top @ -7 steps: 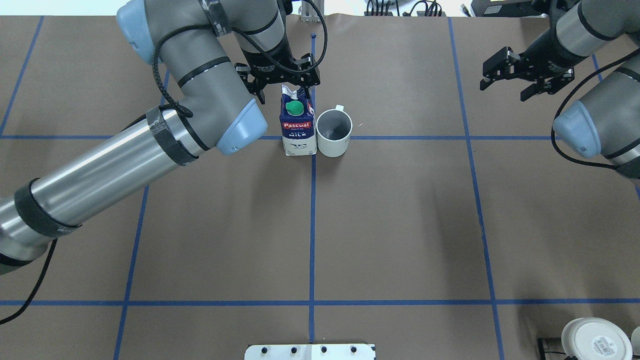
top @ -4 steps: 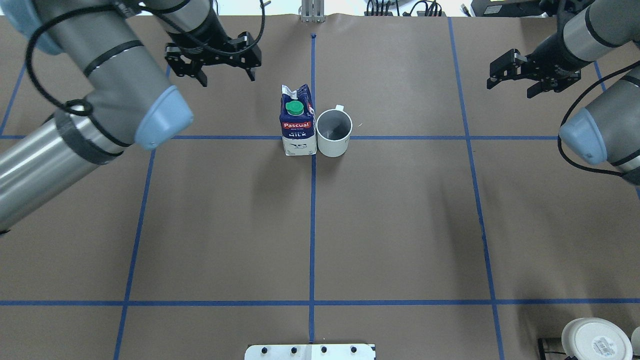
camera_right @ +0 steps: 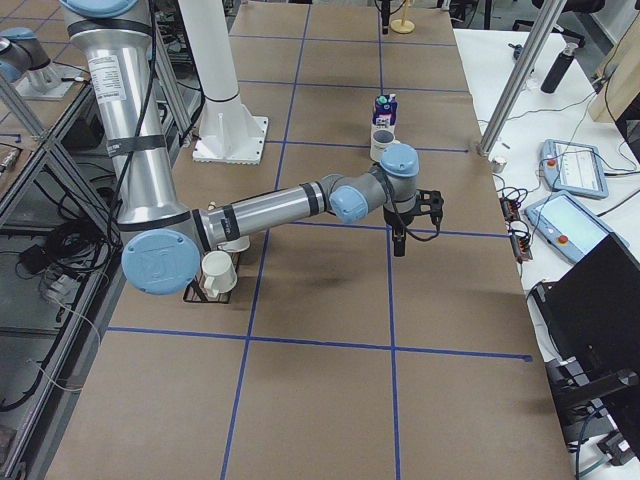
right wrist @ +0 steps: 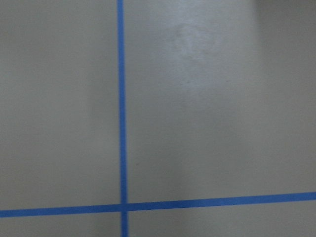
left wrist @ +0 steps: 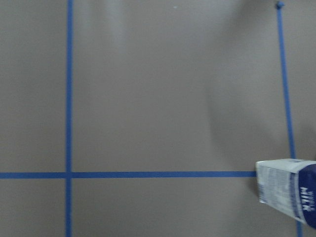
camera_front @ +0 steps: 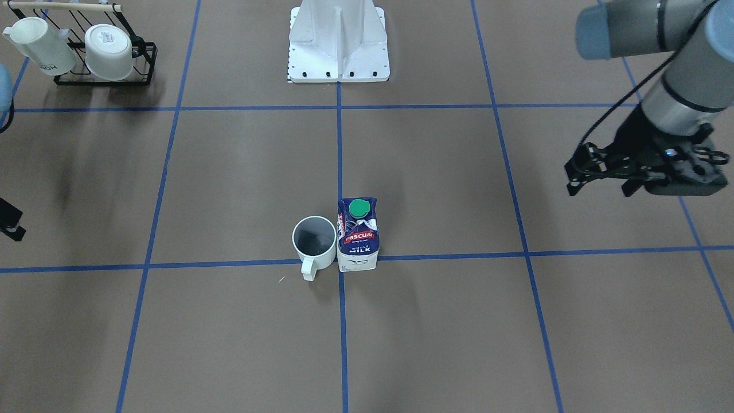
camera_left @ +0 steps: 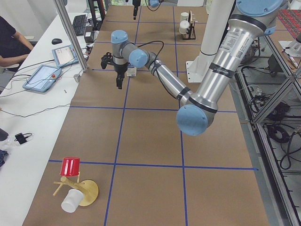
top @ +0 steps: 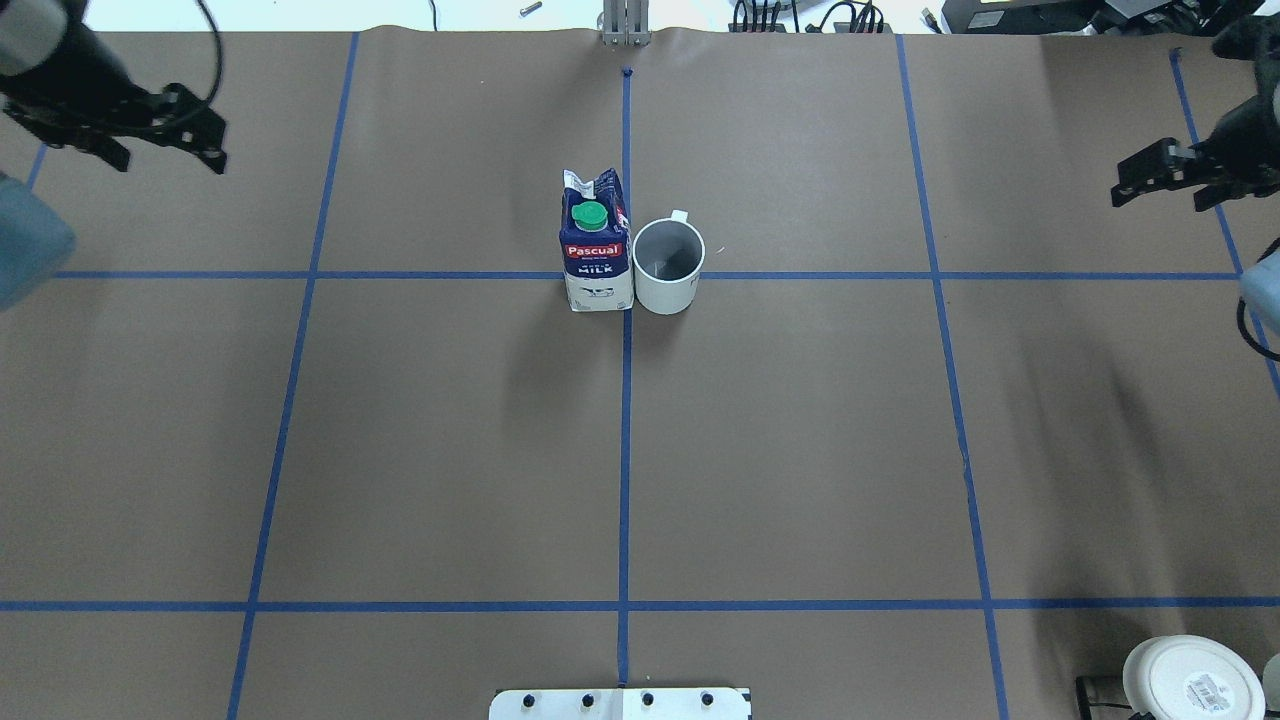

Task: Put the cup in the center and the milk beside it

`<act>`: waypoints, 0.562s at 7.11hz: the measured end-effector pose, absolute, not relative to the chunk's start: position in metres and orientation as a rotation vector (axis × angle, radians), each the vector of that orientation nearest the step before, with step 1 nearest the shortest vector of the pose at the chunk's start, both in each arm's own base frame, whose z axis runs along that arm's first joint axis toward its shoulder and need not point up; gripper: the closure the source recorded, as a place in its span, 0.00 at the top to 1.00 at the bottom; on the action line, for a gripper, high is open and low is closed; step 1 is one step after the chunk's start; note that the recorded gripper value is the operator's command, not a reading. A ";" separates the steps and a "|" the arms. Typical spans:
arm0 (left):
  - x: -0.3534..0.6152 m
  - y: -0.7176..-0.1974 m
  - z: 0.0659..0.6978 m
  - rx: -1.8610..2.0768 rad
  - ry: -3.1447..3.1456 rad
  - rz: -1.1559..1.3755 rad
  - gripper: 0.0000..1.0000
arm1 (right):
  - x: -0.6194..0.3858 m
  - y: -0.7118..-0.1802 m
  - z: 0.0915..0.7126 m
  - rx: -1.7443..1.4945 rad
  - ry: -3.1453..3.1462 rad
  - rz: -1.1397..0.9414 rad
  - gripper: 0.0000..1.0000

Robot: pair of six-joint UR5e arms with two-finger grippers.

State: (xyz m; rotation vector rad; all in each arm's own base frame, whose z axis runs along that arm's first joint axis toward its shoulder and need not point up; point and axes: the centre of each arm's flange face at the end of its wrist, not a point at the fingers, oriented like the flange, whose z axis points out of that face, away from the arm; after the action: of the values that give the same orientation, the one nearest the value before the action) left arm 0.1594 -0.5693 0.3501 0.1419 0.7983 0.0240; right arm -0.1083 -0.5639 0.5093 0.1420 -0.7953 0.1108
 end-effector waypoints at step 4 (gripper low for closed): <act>-0.026 -0.546 0.548 0.104 0.722 0.125 0.98 | 0.002 -0.523 0.599 0.041 -0.850 0.251 1.00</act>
State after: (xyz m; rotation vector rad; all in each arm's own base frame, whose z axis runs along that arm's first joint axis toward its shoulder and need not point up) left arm -0.0265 -0.5459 0.5482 0.1035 0.7222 0.1246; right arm 0.0025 -0.5232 0.5993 0.0406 -0.8500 0.2512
